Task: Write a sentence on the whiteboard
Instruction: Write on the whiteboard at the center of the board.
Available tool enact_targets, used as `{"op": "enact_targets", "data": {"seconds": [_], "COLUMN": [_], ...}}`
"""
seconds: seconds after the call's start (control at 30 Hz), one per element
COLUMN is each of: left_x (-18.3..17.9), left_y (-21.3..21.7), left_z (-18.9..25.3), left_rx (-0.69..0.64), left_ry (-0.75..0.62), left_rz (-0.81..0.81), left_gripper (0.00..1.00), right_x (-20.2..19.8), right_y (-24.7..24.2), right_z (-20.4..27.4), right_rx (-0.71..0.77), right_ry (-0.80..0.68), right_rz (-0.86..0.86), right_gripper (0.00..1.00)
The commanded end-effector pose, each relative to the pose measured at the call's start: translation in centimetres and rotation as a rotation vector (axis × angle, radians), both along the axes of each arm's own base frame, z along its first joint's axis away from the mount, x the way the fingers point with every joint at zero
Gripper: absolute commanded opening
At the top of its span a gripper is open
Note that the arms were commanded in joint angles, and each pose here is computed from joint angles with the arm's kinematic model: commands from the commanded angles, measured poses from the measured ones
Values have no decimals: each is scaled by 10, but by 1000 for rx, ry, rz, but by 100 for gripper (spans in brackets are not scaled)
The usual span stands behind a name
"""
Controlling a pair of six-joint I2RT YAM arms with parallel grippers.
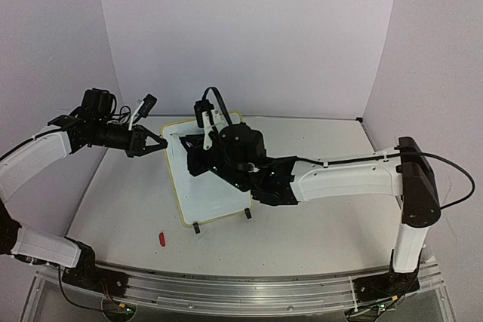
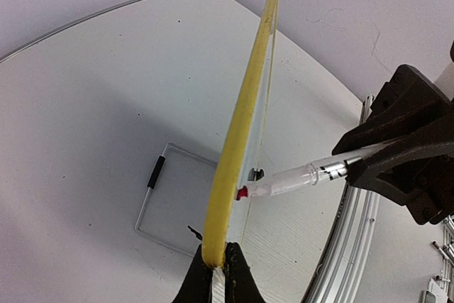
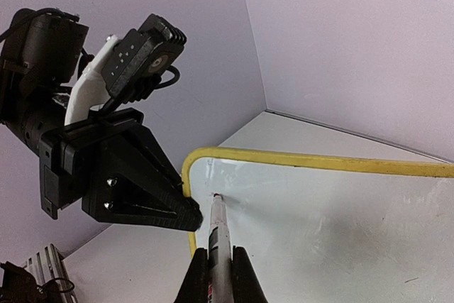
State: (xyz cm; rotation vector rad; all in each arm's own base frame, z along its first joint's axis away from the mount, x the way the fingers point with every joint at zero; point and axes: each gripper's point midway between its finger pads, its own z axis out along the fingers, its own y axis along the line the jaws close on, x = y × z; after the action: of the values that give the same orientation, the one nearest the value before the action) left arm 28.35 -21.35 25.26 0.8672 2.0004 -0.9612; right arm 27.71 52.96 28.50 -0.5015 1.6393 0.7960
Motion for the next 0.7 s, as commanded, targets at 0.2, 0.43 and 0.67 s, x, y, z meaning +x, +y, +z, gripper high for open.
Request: {"op": "enact_targets", "data": {"seconds": [0.2, 0.43, 0.67], "left_x": [5, 4, 4], "left_y": [7, 7, 7], "left_z": [-12, -12, -12], "left_rx": [53, 53, 52], "left_ry": [-1, -1, 0], "left_rz": [40, 38, 39], "left_gripper": [0, 0, 0], "right_x": [21, 20, 8], "right_y": [-34, -38, -20], "right_z": [0, -10, -21], "right_rx": [12, 1, -26], "right_ry": [-2, 18, 33], "right_rz": [-170, -176, -61], "right_gripper": [0, 0, 0]}}
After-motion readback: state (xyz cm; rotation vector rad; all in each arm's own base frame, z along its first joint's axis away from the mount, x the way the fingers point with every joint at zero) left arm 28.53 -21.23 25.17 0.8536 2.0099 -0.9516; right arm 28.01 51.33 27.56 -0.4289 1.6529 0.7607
